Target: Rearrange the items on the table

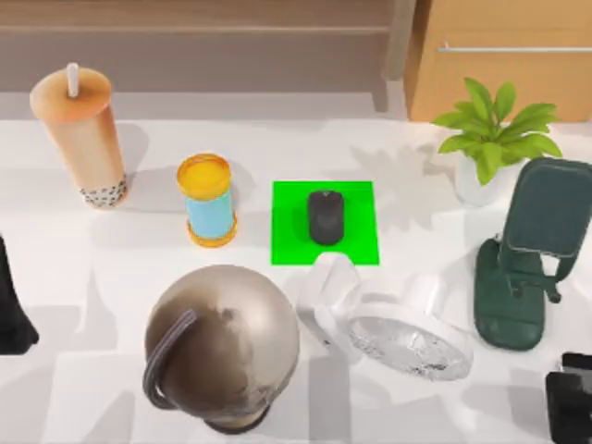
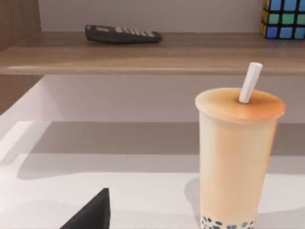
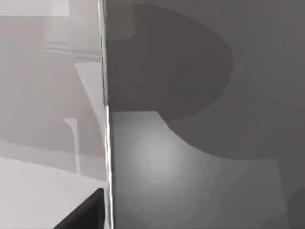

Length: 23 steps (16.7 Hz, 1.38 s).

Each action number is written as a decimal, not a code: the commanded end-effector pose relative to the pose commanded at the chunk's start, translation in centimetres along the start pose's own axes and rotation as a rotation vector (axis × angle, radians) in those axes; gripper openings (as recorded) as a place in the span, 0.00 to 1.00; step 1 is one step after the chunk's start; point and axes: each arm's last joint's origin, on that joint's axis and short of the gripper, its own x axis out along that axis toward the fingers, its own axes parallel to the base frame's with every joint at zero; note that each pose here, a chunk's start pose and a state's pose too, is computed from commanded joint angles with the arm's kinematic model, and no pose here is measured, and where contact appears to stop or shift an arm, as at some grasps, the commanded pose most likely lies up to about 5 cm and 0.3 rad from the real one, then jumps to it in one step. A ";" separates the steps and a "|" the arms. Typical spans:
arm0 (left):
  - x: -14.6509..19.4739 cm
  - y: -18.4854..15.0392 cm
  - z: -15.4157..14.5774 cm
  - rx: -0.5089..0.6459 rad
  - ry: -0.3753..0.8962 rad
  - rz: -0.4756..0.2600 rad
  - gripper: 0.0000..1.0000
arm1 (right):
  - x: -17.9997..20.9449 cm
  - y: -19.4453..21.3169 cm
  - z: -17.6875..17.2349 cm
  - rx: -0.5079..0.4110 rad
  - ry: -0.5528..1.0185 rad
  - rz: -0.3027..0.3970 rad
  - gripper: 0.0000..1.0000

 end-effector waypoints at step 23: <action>0.0 0.0 0.0 0.000 0.000 0.000 1.00 | 1.4 1.1 1.8 -0.004 -0.008 0.004 0.10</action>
